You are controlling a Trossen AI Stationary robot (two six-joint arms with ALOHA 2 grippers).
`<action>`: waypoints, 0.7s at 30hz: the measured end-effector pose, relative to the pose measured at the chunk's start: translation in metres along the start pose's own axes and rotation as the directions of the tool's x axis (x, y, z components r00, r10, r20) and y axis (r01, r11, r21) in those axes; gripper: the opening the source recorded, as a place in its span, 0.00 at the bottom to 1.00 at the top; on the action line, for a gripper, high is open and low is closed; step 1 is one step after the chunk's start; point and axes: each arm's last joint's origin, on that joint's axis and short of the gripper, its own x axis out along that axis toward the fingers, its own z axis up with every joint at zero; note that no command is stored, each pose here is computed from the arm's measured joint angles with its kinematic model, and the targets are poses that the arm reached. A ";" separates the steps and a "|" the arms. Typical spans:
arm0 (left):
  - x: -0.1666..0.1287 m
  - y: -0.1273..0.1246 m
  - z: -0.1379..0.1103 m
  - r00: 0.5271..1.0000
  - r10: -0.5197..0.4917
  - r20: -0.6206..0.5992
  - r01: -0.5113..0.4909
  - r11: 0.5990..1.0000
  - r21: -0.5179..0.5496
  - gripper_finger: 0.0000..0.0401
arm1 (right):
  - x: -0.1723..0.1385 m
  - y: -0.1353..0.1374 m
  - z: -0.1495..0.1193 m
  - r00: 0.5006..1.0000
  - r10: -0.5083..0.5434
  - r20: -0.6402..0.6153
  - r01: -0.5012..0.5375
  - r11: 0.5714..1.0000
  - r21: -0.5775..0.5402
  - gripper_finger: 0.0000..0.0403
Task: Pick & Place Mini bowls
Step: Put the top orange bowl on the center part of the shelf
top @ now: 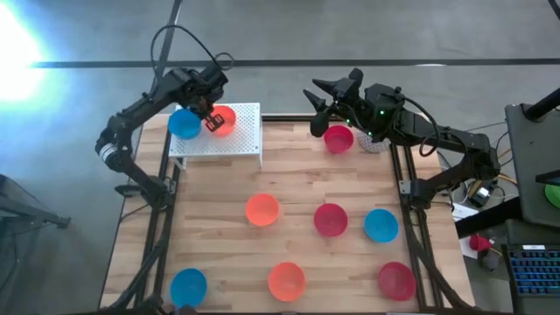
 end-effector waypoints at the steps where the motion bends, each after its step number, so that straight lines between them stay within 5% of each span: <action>1: -0.004 0.000 -0.001 0.999 -0.028 0.016 0.028 1.000 0.007 0.00 | 0.000 0.000 0.000 1.000 0.000 0.000 0.000 1.000 0.000 0.43; 5: -0.010 -0.003 -0.005 0.985 -0.164 0.049 0.162 0.986 0.039 0.00 | 0.000 0.000 0.000 1.000 0.000 0.000 0.000 1.000 -0.001 0.43; 10: 0.002 -0.008 -0.006 0.981 -0.193 0.012 0.192 0.979 0.062 0.00 | 0.000 0.000 0.000 1.000 0.000 0.000 0.000 1.000 -0.001 0.43; 21: 0.022 -0.012 -0.014 0.993 -0.075 -0.095 0.083 0.992 0.091 0.00 | 0.000 0.000 0.000 1.000 0.000 0.000 0.000 1.000 0.000 0.43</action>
